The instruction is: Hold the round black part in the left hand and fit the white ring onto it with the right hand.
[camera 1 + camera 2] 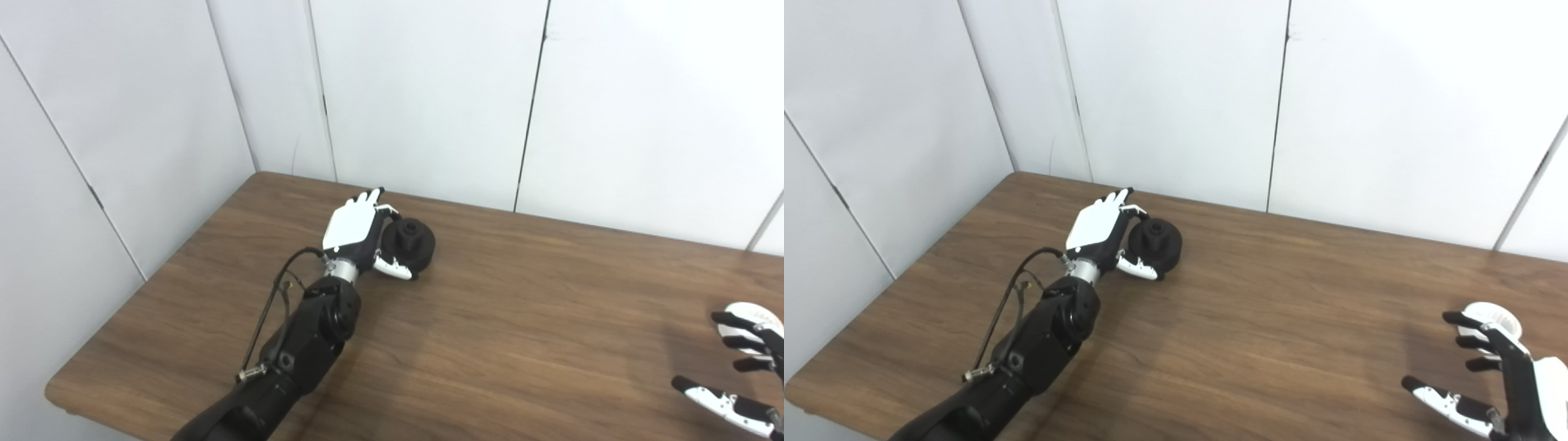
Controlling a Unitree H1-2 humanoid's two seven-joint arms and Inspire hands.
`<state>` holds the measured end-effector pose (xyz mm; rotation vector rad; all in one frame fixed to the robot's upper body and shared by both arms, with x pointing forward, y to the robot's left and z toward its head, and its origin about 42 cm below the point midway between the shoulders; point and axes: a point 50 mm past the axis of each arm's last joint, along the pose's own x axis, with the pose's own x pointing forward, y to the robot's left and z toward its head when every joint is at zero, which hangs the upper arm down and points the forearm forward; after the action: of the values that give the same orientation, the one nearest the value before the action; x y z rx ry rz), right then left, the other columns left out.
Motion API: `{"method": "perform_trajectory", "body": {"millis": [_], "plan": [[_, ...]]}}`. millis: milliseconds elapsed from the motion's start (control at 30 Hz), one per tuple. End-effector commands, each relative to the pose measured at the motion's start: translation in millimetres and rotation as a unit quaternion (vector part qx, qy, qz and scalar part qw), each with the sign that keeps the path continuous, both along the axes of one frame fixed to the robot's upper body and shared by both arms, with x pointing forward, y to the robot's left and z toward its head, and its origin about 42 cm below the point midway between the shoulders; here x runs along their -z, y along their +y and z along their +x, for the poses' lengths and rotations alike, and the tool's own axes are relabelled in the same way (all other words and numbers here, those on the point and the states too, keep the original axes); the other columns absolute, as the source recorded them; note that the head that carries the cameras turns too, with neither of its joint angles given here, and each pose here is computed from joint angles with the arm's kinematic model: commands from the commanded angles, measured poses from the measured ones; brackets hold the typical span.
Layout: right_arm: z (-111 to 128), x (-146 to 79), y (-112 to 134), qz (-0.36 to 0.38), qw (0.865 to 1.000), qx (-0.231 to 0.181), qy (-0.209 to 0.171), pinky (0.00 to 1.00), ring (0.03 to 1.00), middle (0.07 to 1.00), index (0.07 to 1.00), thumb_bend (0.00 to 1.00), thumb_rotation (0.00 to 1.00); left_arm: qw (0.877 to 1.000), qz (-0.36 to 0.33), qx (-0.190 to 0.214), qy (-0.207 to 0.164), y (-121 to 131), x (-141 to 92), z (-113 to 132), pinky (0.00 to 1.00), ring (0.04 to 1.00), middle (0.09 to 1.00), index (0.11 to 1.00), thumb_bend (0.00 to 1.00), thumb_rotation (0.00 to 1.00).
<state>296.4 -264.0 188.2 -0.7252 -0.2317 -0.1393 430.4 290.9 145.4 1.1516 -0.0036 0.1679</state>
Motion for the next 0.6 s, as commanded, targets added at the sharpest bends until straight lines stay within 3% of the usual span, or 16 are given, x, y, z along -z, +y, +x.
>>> {"method": "perform_trajectory", "body": {"millis": [0,300,567], "plan": [[3.1,-22.1,6.2,-0.007,0.999,-0.004,-0.037,0.55,0.688,0.772,0.711,0.75,0.00,1.000,0.009,0.026,0.012,-5.1,0.0,-3.2,1.00,1.000,1.000,0.569,0.94,0.23],[5.9,-23.3,12.4,-0.018,0.998,-0.010,-0.055,0.55,0.682,0.764,0.711,0.75,0.00,0.991,-0.031,0.125,0.023,-57.5,9.5,-36.5,1.00,1.000,1.000,0.588,0.96,0.28],[7.8,-26.6,18.5,-0.014,0.997,-0.008,-0.070,0.55,0.687,0.768,0.713,0.73,0.01,0.967,-0.049,0.246,0.036,-106.1,5.7,-75.1,1.00,1.000,1.000,0.606,0.97,0.29]]}}
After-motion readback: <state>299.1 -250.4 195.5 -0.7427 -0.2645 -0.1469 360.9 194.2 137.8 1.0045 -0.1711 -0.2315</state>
